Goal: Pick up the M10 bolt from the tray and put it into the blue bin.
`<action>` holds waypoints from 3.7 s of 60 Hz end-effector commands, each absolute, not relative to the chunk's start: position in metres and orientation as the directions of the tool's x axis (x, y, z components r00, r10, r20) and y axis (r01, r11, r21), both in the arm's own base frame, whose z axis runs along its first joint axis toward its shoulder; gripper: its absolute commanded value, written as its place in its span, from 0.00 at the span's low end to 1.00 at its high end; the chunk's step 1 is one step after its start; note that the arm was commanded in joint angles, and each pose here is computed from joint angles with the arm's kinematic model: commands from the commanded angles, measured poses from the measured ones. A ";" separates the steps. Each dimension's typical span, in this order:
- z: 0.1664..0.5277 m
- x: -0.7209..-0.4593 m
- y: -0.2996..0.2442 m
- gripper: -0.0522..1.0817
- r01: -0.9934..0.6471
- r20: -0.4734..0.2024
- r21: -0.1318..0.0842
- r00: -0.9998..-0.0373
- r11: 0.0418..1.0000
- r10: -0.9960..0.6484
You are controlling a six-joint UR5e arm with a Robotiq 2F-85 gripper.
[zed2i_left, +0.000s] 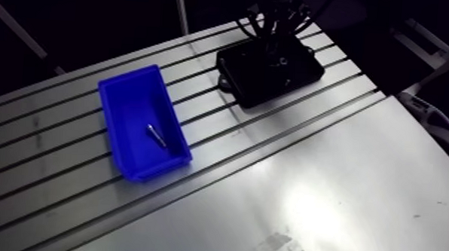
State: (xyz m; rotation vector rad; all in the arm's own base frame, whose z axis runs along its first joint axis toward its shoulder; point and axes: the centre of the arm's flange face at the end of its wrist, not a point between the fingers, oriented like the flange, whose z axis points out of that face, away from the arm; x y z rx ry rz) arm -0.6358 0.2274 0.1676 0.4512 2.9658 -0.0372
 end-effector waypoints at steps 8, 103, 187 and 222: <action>0.166 -0.636 0.226 0.81 0.291 -0.143 0.005 -0.947 0.957 0.289; 0.393 -0.581 -0.009 0.98 -0.660 0.113 -0.039 -0.749 0.750 -0.653; 0.354 -0.542 -0.032 0.99 -0.979 0.039 -0.107 0.172 -0.176 -0.984; 0.296 -0.565 -0.087 0.99 -0.985 0.019 -0.153 0.082 -0.084 -0.996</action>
